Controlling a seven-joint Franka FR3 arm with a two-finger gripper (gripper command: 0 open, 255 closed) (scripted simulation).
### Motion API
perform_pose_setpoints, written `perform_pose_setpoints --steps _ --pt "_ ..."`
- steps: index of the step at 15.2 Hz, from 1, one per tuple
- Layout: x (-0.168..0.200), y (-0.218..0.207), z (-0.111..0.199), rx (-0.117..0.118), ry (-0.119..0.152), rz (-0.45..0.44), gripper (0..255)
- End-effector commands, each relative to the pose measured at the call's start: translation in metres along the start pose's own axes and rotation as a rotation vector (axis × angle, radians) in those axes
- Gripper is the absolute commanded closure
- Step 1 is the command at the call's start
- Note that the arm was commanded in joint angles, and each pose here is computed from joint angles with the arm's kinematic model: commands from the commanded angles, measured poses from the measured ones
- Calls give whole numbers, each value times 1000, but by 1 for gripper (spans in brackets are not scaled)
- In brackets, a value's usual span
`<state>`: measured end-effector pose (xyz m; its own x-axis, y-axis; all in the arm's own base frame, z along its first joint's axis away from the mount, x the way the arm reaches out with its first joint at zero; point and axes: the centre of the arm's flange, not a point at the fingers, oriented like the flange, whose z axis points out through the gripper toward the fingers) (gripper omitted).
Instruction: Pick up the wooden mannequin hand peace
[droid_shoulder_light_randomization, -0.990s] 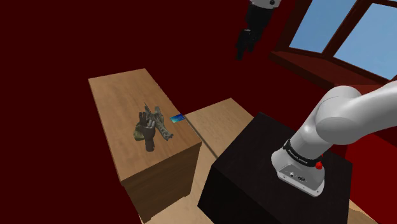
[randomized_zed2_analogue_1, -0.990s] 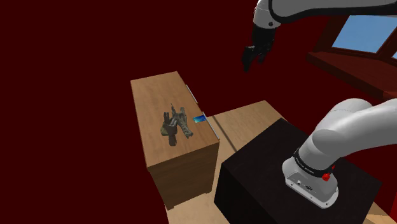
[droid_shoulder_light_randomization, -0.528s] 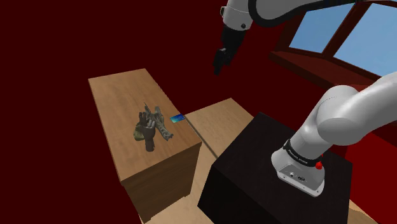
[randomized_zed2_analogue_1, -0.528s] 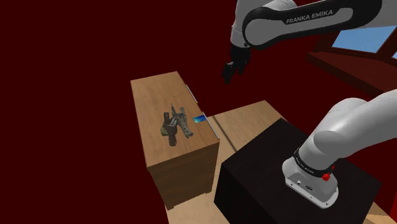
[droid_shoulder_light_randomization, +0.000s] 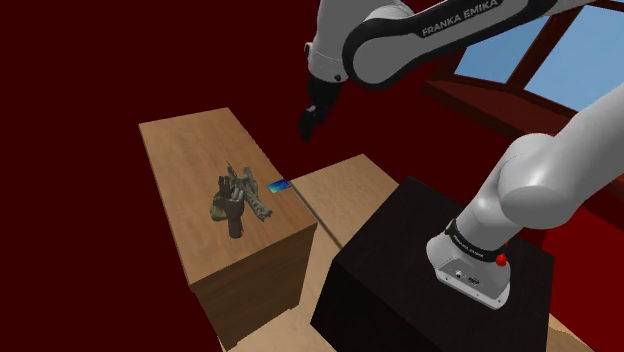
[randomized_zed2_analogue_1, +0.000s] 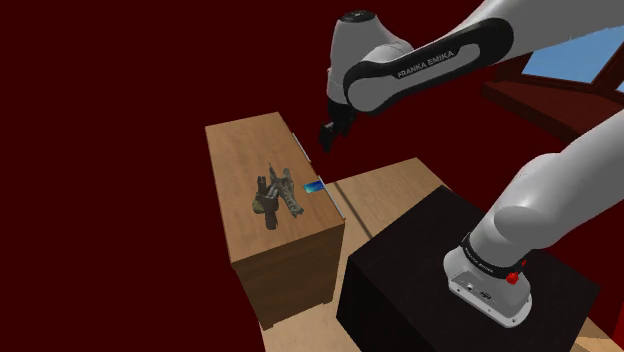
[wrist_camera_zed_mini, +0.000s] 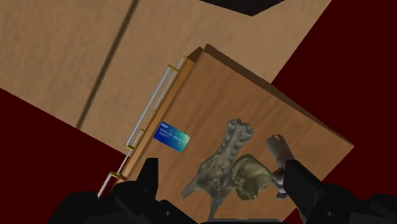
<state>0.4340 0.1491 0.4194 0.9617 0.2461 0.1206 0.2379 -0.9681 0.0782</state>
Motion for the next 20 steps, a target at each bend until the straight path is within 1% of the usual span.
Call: perform_pose_setpoints --steps 1,20 --pt "11 -13 20 -2 11 -27 0" --pt "117 -160 186 -32 103 -276 0"
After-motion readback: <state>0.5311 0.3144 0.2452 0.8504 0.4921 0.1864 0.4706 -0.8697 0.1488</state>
